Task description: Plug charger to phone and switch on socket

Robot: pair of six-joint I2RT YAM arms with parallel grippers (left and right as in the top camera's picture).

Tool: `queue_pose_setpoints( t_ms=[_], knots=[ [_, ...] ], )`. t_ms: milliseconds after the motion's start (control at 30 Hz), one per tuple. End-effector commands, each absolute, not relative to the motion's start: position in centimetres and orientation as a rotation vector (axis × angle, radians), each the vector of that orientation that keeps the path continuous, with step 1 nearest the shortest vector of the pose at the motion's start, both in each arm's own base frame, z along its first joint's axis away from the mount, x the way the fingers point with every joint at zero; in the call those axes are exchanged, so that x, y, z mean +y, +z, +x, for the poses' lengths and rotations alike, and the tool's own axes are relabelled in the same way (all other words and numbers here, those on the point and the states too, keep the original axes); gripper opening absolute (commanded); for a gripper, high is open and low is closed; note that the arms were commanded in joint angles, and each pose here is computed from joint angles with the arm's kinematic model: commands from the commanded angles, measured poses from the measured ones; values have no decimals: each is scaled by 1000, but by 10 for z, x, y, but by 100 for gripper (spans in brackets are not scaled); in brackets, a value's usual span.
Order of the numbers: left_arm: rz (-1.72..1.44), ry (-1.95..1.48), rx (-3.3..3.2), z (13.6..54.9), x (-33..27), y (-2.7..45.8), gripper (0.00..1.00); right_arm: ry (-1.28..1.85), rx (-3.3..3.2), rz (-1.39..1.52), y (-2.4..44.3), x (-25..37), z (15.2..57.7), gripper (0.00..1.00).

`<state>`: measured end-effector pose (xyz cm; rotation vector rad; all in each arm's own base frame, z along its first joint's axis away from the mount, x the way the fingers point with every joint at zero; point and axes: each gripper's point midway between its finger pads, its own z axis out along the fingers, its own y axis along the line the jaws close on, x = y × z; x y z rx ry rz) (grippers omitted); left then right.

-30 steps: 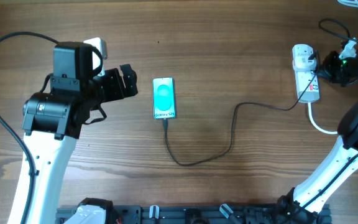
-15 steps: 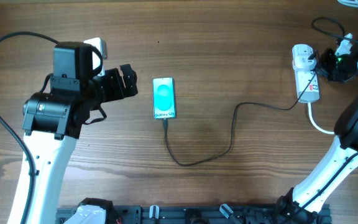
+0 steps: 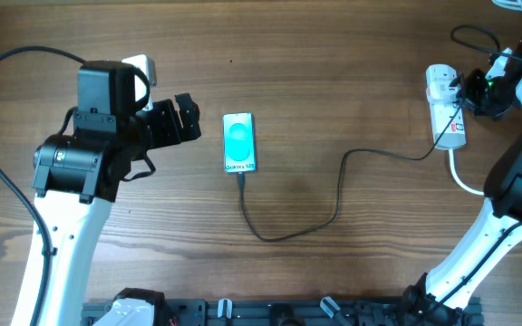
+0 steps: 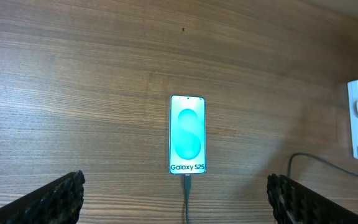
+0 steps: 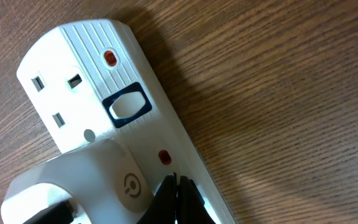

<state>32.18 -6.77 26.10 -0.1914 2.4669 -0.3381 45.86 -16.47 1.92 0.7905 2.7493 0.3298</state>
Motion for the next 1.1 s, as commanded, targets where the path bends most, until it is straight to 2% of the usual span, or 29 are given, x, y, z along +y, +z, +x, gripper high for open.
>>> queue_pose_setpoints(
  t_ms=[0, 300, 433, 567, 700, 767, 933, 1067],
  knots=[
    [-199, -323, 2453, 323, -64, 264, 100, 420, 2937, 865, -21, -123, 421, 4],
    [-199, -323, 2453, 323, -64, 264, 100, 424, 2935, 952, -21, -122, 417, 4],
    [-199, -323, 2454, 323, -64, 264, 100, 273, 2898, 1110, -22, -145, 412, 4],
    [-199, -323, 2454, 323, -64, 264, 100, 269, 2814, 1236, 4, -166, 408, 4],
    [-199, -323, 2454, 323, -64, 264, 100, 250, 2674, 1212, 75, -189, 408, 4],
    [-199, -323, 2454, 323, -64, 264, 100, 267, 2593, 1073, 131, -184, 410, 4],
    [-199, -323, 2454, 323, -64, 264, 100, 342, 2472, 752, 233, -144, 396, 4],
    [-199, -323, 2454, 323, -64, 264, 100, 361, 2450, 464, 288, -93, 365, 4]
  ],
)
